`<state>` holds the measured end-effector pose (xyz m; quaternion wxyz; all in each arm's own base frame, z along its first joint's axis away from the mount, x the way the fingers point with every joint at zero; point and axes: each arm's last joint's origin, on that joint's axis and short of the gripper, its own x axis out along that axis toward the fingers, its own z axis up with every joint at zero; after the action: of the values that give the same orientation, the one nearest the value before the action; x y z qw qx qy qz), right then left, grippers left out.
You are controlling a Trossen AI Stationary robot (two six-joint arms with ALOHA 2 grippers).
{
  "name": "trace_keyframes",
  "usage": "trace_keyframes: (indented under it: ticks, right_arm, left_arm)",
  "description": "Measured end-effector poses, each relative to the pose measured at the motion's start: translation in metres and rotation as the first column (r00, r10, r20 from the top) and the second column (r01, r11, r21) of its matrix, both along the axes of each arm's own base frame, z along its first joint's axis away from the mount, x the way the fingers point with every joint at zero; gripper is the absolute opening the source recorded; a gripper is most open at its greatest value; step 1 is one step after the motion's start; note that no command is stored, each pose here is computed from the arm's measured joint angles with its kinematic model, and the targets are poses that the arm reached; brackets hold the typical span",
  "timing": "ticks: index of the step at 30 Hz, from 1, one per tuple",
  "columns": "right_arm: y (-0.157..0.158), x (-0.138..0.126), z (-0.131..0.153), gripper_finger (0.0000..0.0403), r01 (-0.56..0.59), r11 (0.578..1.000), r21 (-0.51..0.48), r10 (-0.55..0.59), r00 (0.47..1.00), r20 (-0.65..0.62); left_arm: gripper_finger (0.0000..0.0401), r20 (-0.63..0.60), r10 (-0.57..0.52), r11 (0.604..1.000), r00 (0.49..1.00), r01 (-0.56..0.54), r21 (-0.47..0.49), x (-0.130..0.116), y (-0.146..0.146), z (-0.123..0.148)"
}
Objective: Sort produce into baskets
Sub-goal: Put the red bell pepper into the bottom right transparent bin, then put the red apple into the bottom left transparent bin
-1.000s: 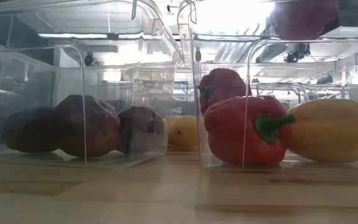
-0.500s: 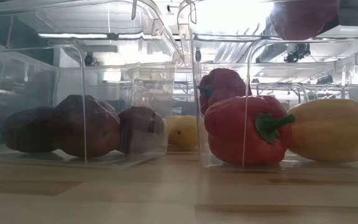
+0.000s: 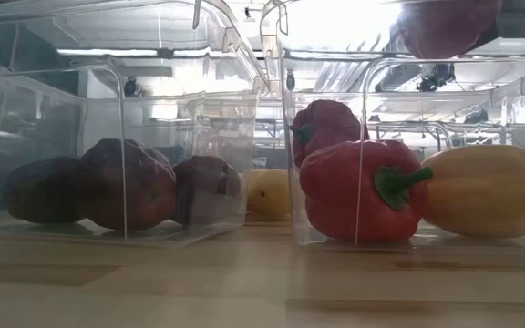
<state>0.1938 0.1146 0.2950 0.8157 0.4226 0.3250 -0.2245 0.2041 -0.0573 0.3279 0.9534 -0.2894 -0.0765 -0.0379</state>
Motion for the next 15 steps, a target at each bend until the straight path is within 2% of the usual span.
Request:
trace_keyframes:
  ticks: [7, 12, 15]
  right_arm:
    - [0.000, 0.000, 0.000, 0.0391, 0.044, 0.998, 0.044, -0.045, 0.999, 0.008]
    - [-0.002, 0.002, 0.003, 0.0374, 0.055, 0.993, 0.106, -0.057, 0.998, 0.018]
    - [-0.001, 0.006, 0.005, 0.0370, 0.103, 0.976, 0.190, -0.113, 0.993, 0.041]
  left_arm:
    - [0.0355, -0.043, -0.049, 0.998, 0.998, 0.050, 0.027, -0.014, 0.011, 0.003]
    - [0.0355, -0.051, -0.018, 0.998, 0.999, 0.021, 0.061, -0.035, 0.023, 0.009]
    - [0.0355, -0.055, 0.004, 0.997, 0.998, 0.000, 0.081, -0.047, 0.029, 0.012]
